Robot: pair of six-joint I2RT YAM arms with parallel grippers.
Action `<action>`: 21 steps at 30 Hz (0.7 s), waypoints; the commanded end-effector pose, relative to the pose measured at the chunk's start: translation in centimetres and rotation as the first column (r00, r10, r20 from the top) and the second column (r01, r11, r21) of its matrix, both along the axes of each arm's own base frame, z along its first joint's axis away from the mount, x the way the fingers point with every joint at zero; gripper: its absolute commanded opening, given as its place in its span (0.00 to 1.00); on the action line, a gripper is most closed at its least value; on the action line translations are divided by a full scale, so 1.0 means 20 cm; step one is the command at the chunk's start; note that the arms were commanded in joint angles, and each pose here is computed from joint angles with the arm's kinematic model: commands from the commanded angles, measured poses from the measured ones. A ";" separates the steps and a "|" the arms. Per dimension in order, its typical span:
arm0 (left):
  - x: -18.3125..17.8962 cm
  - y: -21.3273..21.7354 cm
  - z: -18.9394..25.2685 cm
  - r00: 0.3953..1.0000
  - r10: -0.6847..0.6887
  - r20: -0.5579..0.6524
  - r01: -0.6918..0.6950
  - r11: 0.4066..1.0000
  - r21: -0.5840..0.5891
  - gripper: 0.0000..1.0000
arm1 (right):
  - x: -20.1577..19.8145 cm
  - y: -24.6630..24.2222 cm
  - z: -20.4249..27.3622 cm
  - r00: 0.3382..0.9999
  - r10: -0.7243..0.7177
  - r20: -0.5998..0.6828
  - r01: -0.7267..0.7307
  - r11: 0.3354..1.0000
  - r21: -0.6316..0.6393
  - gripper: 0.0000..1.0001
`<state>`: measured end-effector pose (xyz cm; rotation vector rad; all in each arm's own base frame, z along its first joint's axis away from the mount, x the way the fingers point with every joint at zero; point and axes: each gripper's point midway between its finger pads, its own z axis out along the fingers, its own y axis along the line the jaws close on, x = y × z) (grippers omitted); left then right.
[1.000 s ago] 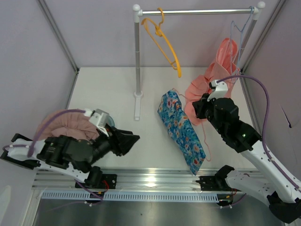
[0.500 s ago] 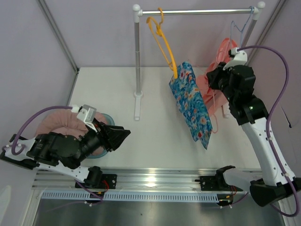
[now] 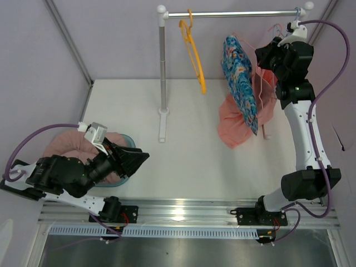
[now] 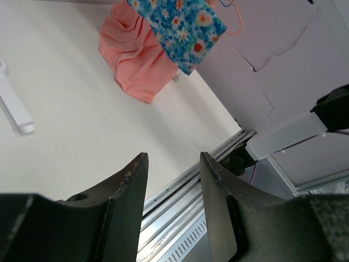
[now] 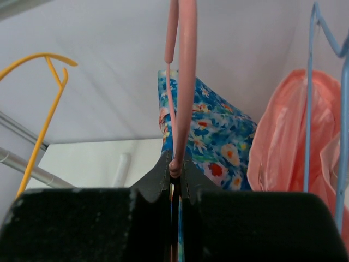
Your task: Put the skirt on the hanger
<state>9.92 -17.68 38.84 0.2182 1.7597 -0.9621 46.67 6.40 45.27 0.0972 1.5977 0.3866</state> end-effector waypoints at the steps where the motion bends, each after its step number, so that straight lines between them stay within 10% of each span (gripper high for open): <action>1: 0.00 0.01 -0.01 1.000 -0.012 0.011 0.011 1.000 0.019 0.48 | -0.06 0.02 0.46 0.961 0.028 0.273 -0.030 1.000 0.002 0.00; 21: -0.01 0.01 -0.01 1.000 -0.013 -0.001 0.013 0.999 0.038 0.48 | 0.29 -0.06 0.54 0.963 -0.044 0.266 0.051 0.999 -0.019 0.00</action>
